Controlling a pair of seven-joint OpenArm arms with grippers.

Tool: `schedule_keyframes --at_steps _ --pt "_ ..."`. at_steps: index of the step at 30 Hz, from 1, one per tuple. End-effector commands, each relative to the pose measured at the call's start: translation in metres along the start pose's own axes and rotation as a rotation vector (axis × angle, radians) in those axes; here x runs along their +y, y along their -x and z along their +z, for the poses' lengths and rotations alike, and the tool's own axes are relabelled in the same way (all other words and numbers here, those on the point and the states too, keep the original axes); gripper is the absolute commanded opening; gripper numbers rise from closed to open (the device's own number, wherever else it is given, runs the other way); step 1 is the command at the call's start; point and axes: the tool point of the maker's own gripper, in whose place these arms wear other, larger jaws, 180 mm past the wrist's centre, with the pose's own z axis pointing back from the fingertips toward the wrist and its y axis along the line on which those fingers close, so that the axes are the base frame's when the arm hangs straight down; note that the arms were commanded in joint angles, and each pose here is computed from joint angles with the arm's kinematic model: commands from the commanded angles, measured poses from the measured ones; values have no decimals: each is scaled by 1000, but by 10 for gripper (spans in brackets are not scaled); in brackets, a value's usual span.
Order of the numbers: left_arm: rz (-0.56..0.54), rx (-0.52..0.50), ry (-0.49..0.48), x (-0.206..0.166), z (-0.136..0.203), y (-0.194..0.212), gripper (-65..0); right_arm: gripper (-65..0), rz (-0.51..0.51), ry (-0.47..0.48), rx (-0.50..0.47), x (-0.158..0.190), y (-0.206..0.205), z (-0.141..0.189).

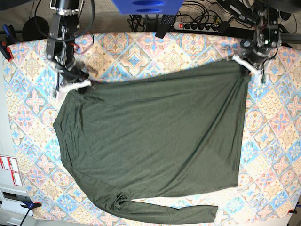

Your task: Fold the T-shirt properly

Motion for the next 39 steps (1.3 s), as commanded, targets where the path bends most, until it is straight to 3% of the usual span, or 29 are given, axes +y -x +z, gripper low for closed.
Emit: schedule_keyframes --at_steps 1,10,18,23,28,39 --pt "-22 -17 -1 1 7 -4 -650 -650 9 12 -79 -7 -24 8" --pt "-24 -33 -62 25 32 -3 -650 -650 15 80 -165 -36 -42 47" --pt "17 -195 -117 45 33 -68 -650 -650 29 53 -202 -23 -57 48" --pt "28 -248 -105 39 28 -97 -650 -650 23 -3 -281 3 -96 41" --pt "55 -207 -88 31 23 -95 -650 -641 41 -37 -147 17 -71 33" --pt "58 -199 -88 31 22 -91 -650 -431 199 -220 66 92 8 27"
